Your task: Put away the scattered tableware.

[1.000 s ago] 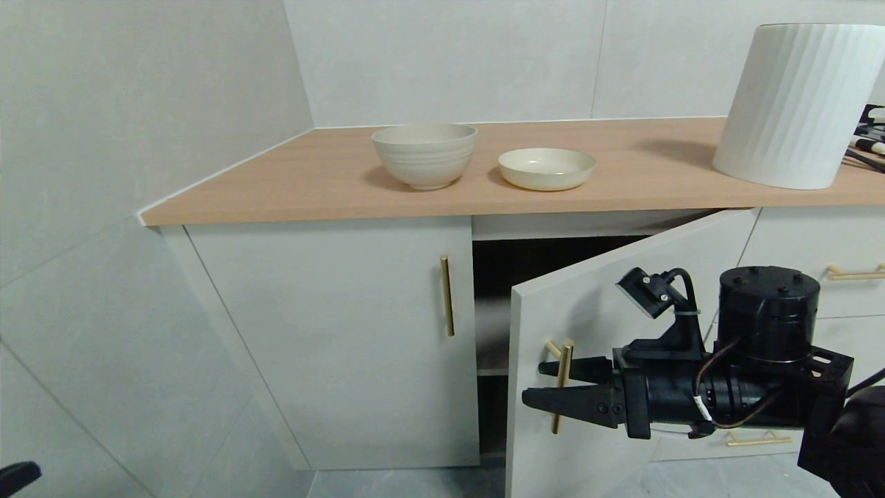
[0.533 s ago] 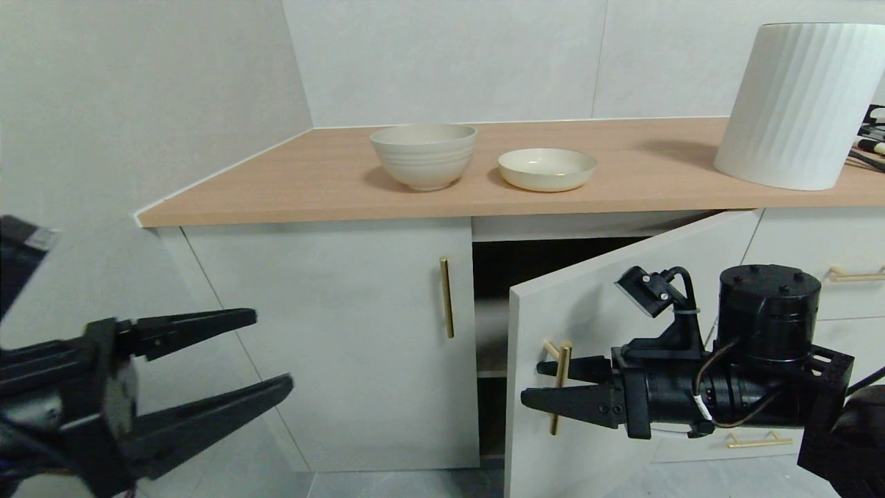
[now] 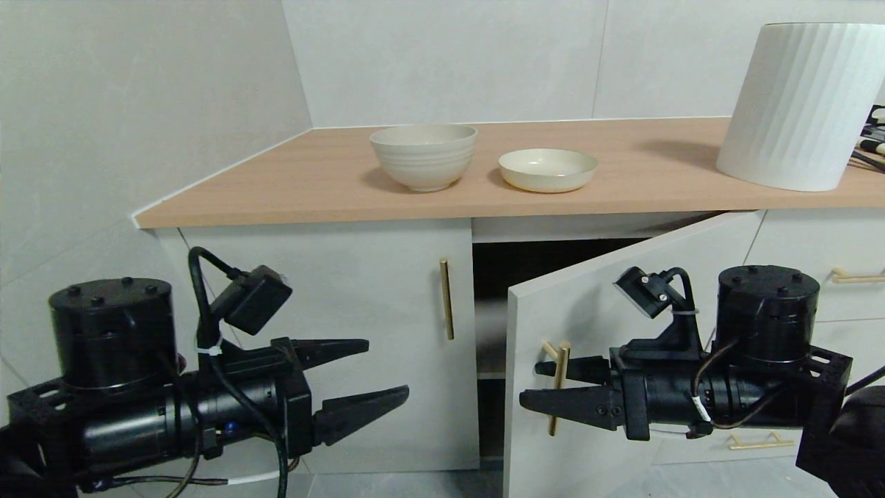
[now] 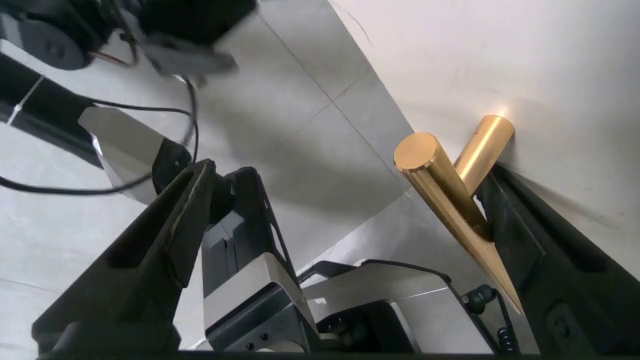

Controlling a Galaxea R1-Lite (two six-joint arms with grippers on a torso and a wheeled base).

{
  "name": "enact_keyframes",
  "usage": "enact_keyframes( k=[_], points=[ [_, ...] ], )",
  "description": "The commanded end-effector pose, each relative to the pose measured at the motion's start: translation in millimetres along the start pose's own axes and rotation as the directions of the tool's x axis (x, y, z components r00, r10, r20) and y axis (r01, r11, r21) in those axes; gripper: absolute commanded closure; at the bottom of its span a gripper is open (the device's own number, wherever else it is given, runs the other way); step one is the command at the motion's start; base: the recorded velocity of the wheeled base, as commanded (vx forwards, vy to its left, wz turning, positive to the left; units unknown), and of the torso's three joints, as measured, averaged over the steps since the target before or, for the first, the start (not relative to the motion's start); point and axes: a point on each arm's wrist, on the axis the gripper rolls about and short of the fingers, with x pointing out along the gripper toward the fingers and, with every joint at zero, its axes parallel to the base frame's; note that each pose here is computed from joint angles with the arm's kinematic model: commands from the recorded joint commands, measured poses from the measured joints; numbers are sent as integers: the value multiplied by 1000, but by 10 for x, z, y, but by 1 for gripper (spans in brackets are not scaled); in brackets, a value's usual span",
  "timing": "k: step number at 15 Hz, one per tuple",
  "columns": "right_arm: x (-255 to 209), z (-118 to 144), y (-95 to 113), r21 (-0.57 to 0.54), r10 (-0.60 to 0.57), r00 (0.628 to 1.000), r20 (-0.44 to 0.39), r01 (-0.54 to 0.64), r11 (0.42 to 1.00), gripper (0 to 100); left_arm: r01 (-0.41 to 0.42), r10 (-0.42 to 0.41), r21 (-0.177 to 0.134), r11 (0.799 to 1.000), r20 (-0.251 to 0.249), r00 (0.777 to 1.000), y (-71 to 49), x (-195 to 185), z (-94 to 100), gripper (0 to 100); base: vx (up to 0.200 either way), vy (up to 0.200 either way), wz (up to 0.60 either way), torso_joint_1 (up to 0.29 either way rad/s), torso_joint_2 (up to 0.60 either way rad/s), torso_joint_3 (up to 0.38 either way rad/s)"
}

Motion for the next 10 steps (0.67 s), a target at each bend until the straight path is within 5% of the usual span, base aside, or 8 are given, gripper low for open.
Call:
enact_keyframes(
  k=[1,3,4,10],
  points=[
    [8,-8,-13,5,-4,1000,-3,4,1000,0,15,-16,-22,1000,-47,999,13,114,-90,0,0,0,0,0,0,0],
    [8,-8,-13,5,-4,1000,-3,4,1000,0,33,-34,-18,999,-62,998,-33,129,-129,0,0,0,0,0,0,0],
    [8,-8,-13,5,-4,1000,-3,4,1000,0,38,-39,-16,999,-62,997,-46,133,-137,100,0,0,0,0,0,0],
    [11,-19,-9,6,-2,1000,-7,2,1000,0,51,-50,2,999,-42,998,-38,198,-113,100,0,0,0,0,0,0]
  ],
)
